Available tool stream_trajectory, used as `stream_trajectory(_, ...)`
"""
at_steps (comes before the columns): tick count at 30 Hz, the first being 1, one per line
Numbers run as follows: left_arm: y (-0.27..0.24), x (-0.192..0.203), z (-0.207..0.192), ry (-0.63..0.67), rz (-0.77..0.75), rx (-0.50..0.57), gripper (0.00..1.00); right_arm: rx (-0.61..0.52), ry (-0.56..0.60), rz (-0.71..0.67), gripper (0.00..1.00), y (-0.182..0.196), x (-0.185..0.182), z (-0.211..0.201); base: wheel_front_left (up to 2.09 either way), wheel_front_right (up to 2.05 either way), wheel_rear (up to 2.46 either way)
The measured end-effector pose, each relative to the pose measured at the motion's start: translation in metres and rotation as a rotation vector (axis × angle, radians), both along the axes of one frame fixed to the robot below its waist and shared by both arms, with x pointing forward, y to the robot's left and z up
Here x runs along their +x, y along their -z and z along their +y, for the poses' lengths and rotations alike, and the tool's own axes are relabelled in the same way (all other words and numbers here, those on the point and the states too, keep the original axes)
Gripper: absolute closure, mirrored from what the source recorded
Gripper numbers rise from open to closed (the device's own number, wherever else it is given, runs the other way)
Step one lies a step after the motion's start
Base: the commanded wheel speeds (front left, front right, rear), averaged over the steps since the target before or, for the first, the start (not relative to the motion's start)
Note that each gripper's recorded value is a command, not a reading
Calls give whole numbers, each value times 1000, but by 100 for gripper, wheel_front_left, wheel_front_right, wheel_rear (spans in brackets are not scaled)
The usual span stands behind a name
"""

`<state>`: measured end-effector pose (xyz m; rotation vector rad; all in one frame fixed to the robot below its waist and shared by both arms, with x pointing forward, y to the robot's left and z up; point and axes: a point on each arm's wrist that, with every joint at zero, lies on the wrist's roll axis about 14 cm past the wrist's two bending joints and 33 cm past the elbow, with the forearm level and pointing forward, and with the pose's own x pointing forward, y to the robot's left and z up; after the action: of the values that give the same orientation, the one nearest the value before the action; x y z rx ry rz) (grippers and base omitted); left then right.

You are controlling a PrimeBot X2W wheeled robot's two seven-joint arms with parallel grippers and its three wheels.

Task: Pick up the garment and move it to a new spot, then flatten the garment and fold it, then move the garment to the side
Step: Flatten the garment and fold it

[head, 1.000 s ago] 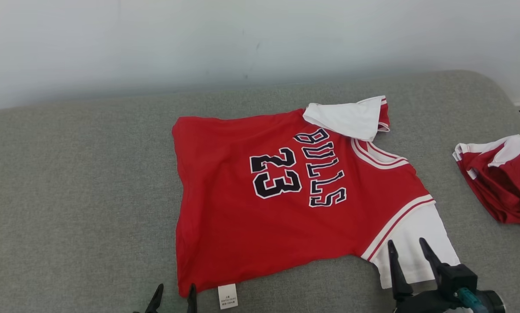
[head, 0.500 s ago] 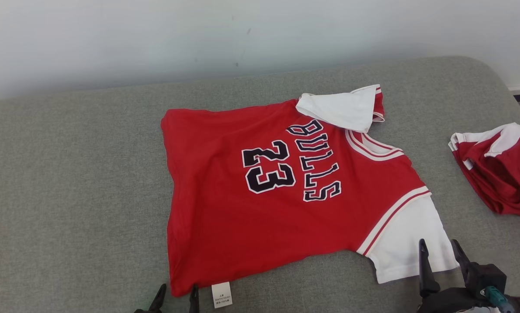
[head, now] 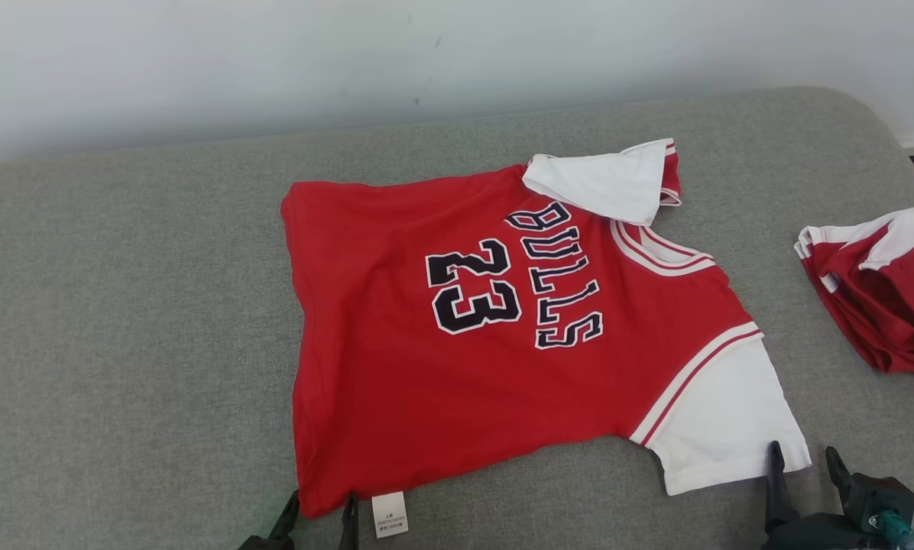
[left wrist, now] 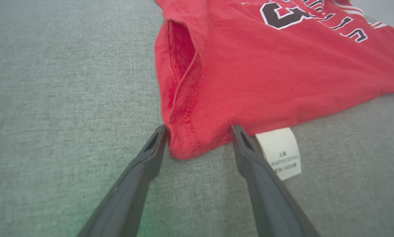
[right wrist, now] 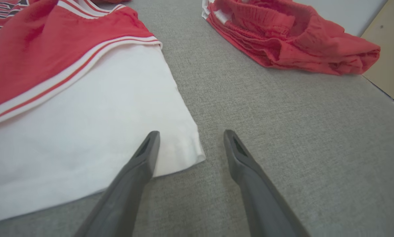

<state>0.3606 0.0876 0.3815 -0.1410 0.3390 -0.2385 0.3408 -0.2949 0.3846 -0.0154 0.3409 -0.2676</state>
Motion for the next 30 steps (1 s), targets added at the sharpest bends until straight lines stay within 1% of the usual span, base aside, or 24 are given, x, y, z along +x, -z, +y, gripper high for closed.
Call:
stream_trajectory(12, 2, 0, -2, 15, 6, -1, 0, 8, -11, 49, 0, 13, 0, 3, 0, 0, 0)
stream_trajectory(14, 3, -1, -3, 18, 11, -5, 0, 8, -10, 51, 9, 14, -1, 3, 0, 0, 0)
stream_trajectory(15, 4, -1, -4, 22, 13, -6, 0, 9, -9, 52, 16, 14, -1, 3, 0, 0, 0)
stream_trajectory(16, 4, -1, -4, 24, 14, -7, 23, 9, -9, 52, 31, 14, -1, 3, 0, 0, 0)
stream_trajectory(17, 4, 0, -5, 26, 12, -8, 52, 9, -10, 53, 38, 14, -1, 3, 0, 0, 0)
stream_trajectory(19, 3, 1, -6, 28, 9, -12, 54, 9, -10, 53, 40, 14, -1, 3, 0, 0, 0)
stream_trajectory(20, 2, 1, -6, 28, 9, -12, 51, 9, -11, 53, 42, 14, -1, 4, 0, 0, 0)
stream_trajectory(21, 2, 1, -6, 29, 8, -13, 52, 9, -12, 53, 52, 14, -1, 4, 0, 0, 0)
stream_trajectory(22, 2, 1, -6, 29, 8, -13, 61, 10, -12, 52, 54, 14, -1, 4, 0, 0, 0)
stream_trajectory(23, 2, 1, -6, 27, 6, -13, 89, 13, -14, 50, 82, 14, -1, 5, 0, 0, 0)
stream_trajectory(24, 1, 2, -6, 27, 4, -13, 100, 14, -16, 48, 100, 13, 0, 6, 0, 0, 0)
stream_trajectory(30, -18, 6, 1, 9, -61, -8, 100, 27, -16, -39, 100, -9, 9, 9, 0, 0, 0)
